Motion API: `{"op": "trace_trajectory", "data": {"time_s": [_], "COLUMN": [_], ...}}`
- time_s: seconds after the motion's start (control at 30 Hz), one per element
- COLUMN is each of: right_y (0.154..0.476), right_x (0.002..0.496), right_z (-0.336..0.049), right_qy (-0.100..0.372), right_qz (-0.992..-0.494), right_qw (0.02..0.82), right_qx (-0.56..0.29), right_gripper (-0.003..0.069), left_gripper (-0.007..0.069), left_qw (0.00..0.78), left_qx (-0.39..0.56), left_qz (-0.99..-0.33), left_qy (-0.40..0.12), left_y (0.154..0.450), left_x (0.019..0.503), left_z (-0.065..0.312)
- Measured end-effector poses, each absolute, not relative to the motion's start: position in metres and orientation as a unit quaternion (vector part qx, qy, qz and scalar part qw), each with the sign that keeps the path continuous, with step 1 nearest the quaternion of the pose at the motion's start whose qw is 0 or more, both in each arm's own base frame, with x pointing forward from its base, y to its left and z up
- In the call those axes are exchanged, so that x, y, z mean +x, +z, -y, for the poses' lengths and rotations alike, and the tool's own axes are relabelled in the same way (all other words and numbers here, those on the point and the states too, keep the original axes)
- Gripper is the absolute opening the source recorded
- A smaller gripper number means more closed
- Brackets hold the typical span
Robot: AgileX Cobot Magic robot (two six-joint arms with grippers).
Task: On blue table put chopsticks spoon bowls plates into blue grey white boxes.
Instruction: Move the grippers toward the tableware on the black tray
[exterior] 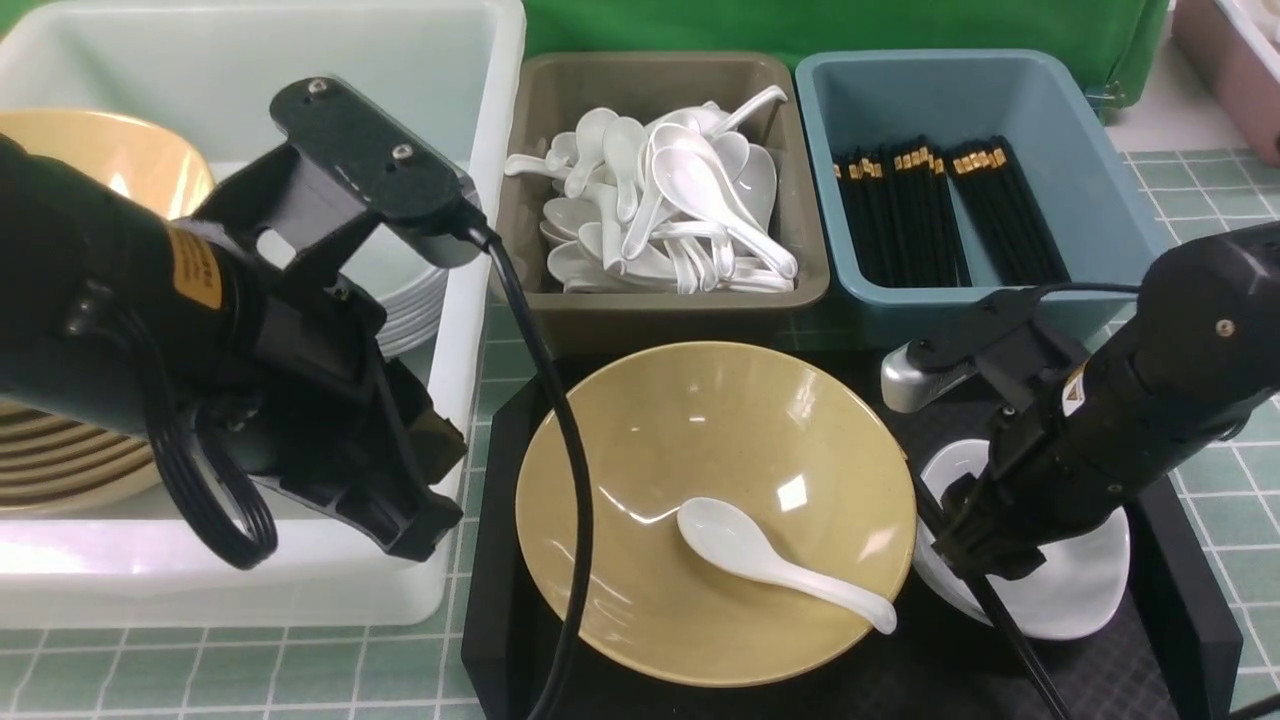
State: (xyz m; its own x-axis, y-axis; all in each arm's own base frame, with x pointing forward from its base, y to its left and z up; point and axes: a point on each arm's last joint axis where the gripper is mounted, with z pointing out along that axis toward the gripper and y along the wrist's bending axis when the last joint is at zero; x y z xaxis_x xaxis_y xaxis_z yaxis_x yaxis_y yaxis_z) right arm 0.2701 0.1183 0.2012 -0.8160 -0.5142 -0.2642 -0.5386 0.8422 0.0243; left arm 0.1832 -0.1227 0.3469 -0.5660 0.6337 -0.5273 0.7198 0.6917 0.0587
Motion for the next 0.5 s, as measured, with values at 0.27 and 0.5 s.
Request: {"op": "trace_trajectory", "data": {"time_s": [0.27,0.5], "right_y": [0.1952,0.1952], "right_x": [0.2727,0.2730], "right_z": [-0.1193,-0.1194], "right_qy": [0.049,0.050], "right_qz": [-0.953,-0.956], "right_qw": [0.121,0.122], "right_qx": [-0.272,-0.261], "right_gripper": [0.0449,0.0449], "left_gripper": [0.0002,0.0002], "left_qw": [0.266,0.266], "left_qx": [0.384,0.385], "left_qz": [-0.880,-0.880], "left_qy": [-0.080,-0.079], "left_y": [0.3470,0.3470], "left_x": [0.1837,0.1838], "left_z": [0.1226,0.1225]}}
